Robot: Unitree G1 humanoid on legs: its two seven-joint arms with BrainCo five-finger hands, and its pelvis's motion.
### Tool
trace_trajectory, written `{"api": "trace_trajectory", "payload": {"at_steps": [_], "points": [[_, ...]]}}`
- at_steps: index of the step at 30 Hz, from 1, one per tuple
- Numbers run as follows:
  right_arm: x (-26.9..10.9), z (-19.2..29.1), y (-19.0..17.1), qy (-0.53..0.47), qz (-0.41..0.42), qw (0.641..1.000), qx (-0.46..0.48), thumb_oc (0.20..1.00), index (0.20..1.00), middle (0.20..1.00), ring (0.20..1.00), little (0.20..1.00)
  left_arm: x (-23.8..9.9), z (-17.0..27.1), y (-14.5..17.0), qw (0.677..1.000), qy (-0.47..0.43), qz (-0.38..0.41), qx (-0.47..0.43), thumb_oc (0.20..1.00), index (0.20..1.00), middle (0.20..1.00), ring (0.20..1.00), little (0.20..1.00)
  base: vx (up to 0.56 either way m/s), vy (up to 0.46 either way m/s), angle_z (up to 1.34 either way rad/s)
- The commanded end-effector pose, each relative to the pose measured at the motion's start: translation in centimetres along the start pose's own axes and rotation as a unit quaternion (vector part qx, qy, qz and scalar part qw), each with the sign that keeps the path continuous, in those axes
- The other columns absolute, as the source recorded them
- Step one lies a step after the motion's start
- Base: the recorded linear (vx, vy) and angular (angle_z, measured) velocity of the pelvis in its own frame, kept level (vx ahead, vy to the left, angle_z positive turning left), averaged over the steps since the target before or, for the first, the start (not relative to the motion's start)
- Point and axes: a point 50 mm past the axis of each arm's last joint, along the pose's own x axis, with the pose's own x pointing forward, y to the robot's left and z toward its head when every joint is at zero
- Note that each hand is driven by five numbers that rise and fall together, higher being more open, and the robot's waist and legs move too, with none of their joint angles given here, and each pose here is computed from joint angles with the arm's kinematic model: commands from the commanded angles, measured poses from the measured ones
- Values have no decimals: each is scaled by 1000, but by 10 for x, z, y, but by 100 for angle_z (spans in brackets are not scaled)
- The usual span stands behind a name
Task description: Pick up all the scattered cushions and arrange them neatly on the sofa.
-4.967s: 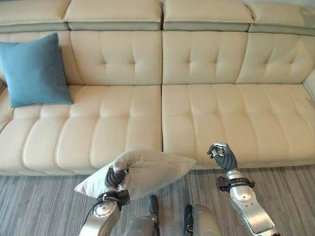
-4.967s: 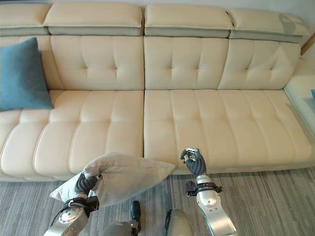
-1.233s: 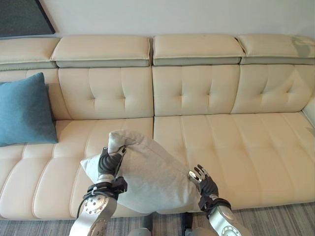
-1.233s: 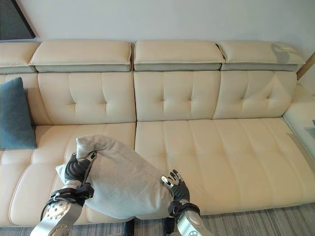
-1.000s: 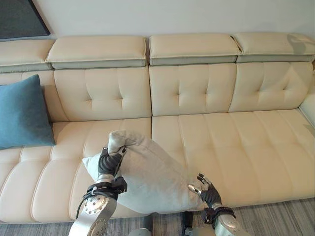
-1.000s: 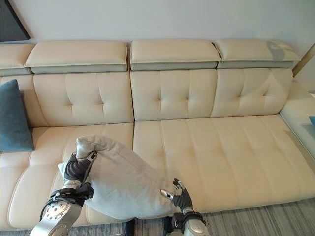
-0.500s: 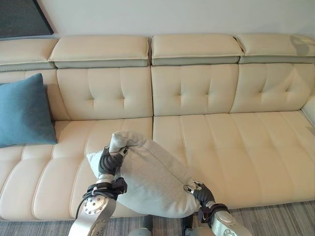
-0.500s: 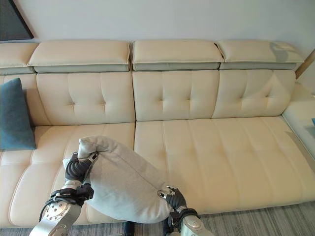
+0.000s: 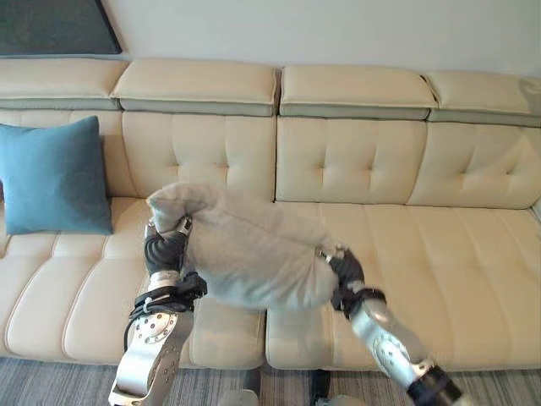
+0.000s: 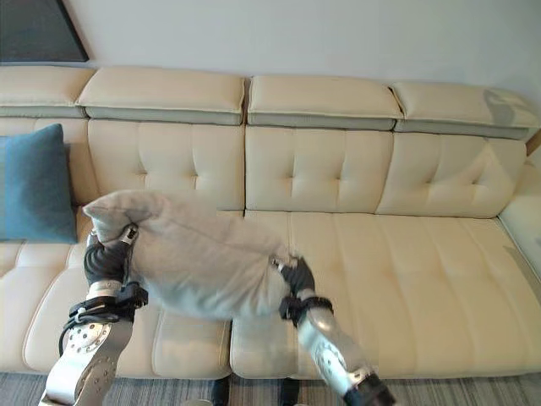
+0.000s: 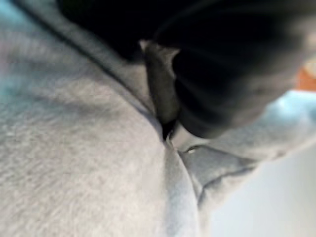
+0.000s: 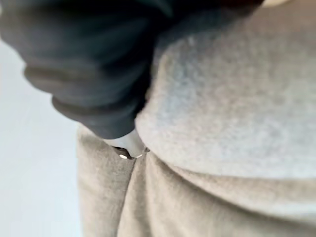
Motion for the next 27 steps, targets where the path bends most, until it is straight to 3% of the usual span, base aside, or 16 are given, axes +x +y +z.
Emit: {"api": "trace_trajectory", "payload": {"at_steps": [1, 5, 12, 16, 23, 27], "points": [[12, 91, 68, -200, 108, 973, 38, 200, 200, 200, 200, 200, 12, 21, -45, 993, -83, -83, -12, 200, 200, 200, 200, 200, -39, -7, 6], [36, 140, 72, -272, 58, 958, -72, 200, 200, 200, 200, 200, 39, 24, -75, 992, -92, -83, -22, 200, 200, 200, 200, 200, -93, 0, 14], [54, 222, 93, -376, 0, 912, -164, 200, 200, 200, 200, 200, 96, 50, -131, 990, -122, -78, -5, 200, 200, 200, 200, 200, -101, -10, 2], [59, 236, 90, -385, -34, 905, -179, 200, 200, 200, 200, 200, 111, 53, -139, 992, -108, -62, 8, 200, 200, 200, 200, 200, -2, 1, -2], [75, 222, 88, -348, -84, 913, -197, 200, 200, 200, 200, 200, 131, 64, -144, 995, -98, -28, 18, 200, 200, 200, 200, 200, 17, -6, -5], [91, 232, 85, -332, -133, 897, -258, 200, 200, 200, 200, 200, 147, 91, -157, 992, -122, -13, 26, 200, 200, 200, 200, 200, 21, -4, -1]]}}
